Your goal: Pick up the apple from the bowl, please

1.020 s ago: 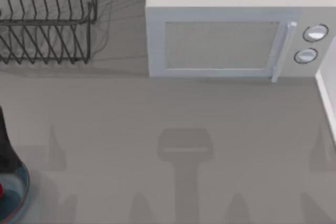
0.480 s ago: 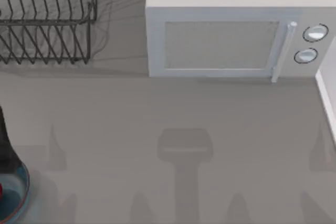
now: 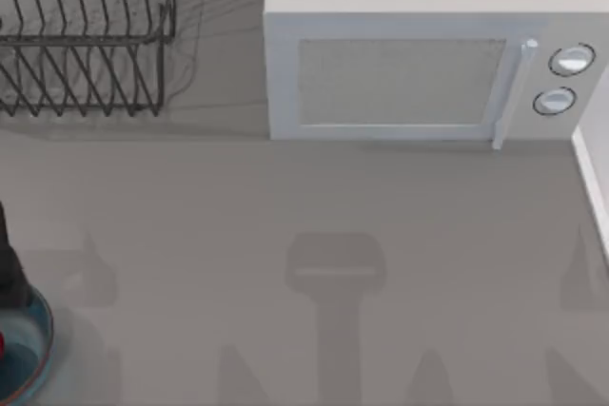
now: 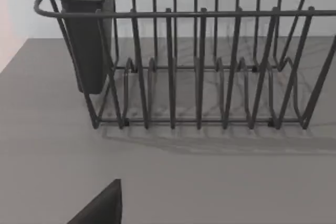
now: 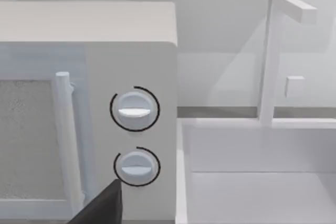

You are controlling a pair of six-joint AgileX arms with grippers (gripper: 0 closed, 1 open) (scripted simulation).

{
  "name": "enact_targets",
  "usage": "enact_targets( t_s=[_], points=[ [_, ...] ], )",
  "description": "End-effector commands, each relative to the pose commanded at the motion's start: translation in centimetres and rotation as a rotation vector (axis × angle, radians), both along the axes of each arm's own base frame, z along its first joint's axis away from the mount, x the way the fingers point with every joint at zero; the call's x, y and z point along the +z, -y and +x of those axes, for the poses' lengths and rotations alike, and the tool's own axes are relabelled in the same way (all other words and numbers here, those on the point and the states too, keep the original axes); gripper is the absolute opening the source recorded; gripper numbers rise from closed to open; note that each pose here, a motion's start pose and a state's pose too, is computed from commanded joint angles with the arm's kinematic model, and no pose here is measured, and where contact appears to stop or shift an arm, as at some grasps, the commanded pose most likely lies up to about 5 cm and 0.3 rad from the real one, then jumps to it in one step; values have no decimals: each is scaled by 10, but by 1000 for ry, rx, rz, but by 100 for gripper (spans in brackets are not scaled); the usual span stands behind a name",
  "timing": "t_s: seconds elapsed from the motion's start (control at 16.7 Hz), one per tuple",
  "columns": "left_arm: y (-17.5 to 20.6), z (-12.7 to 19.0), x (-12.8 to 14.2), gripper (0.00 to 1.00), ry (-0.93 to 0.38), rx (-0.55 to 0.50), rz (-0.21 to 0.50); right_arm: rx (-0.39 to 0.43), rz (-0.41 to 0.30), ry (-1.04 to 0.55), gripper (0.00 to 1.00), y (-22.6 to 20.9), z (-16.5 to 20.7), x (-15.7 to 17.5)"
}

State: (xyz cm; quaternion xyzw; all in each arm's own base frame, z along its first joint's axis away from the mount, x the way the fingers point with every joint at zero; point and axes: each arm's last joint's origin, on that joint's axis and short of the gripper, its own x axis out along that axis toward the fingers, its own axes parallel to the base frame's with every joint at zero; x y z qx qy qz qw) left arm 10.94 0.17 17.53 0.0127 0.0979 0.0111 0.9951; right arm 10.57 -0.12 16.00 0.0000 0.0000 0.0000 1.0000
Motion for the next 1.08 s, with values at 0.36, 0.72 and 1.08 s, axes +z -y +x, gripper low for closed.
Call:
enact_targets(
  t_s=[0.36,0.72,1.08],
  points=[
    [-9,28,19,100,-597,25,27,0,0,0,100,0,0,0],
    [-24,70,23,100,-1172,5,0,0,0,0,100,0,0,0],
    [-31,88,24,100,-1375,-14,-23,0,0,0,100,0,0,0]
  ],
)
